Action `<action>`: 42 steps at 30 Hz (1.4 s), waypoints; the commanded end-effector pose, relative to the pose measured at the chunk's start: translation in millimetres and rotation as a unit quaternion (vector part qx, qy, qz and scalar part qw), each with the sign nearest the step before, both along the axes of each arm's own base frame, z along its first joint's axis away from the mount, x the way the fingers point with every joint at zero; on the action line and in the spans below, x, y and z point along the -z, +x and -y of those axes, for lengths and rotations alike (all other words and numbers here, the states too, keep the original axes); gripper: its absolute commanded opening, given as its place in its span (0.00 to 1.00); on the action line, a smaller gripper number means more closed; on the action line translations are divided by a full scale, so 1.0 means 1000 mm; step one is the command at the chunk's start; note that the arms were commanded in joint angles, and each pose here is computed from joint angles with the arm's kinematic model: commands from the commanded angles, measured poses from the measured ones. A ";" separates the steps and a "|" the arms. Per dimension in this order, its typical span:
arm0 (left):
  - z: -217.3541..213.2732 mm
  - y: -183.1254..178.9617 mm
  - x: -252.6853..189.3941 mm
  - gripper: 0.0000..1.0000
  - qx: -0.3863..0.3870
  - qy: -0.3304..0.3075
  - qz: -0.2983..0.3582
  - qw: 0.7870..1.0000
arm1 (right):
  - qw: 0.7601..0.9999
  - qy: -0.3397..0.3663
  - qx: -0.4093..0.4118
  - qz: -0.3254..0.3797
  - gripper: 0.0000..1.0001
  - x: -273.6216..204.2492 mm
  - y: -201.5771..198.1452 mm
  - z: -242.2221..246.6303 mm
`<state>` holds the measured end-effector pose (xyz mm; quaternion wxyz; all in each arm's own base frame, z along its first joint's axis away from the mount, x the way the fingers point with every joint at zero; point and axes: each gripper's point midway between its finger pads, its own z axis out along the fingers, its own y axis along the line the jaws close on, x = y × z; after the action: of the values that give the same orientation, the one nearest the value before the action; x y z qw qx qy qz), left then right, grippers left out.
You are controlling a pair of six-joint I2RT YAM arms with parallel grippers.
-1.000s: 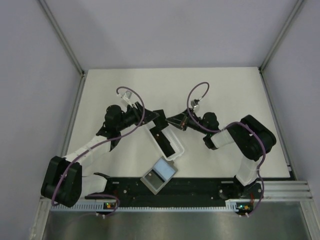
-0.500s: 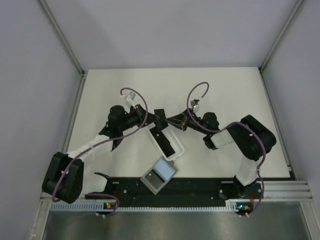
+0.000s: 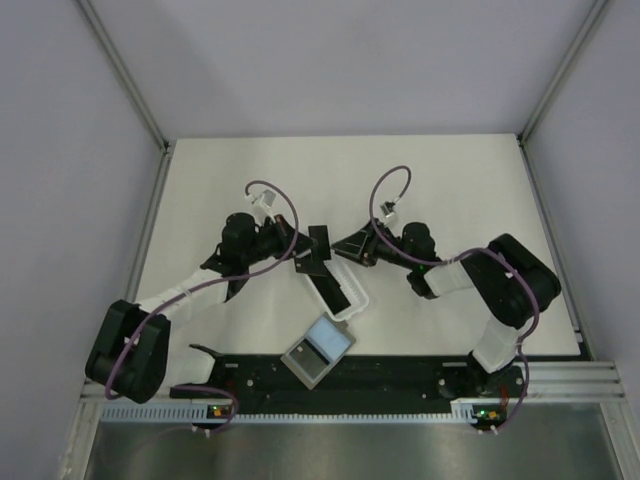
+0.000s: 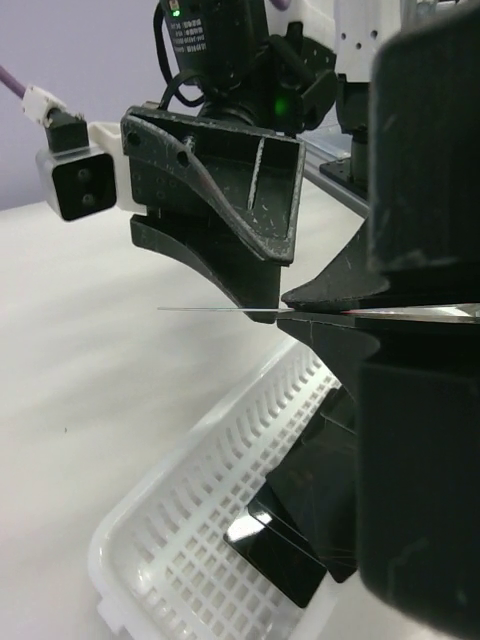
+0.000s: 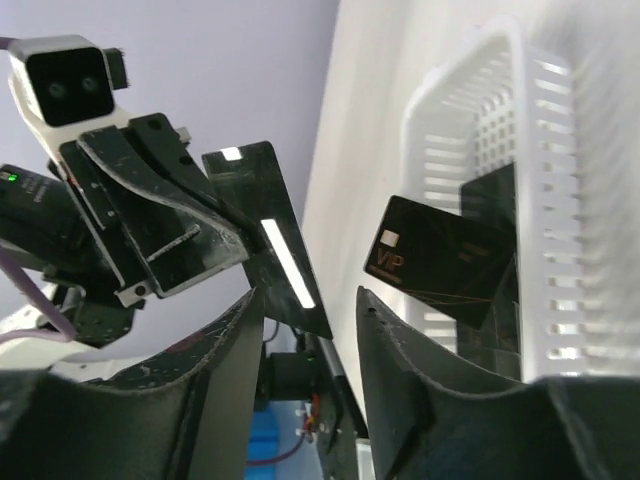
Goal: Put the credit cards into the card holder
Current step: Move the storage box to the center of the board.
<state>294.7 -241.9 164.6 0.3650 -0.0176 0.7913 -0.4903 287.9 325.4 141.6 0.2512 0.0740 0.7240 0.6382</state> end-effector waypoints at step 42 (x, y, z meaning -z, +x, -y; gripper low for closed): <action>-0.049 -0.013 -0.037 0.00 -0.088 0.090 0.038 0.991 | 0.866 -0.495 -0.020 0.061 0.00 0.083 0.001 0.039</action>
<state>277.8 -196.3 180.9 0.4096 -0.0404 0.8266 -0.3838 260.0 280.2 42.3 0.2415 -0.1387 0.9331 0.2275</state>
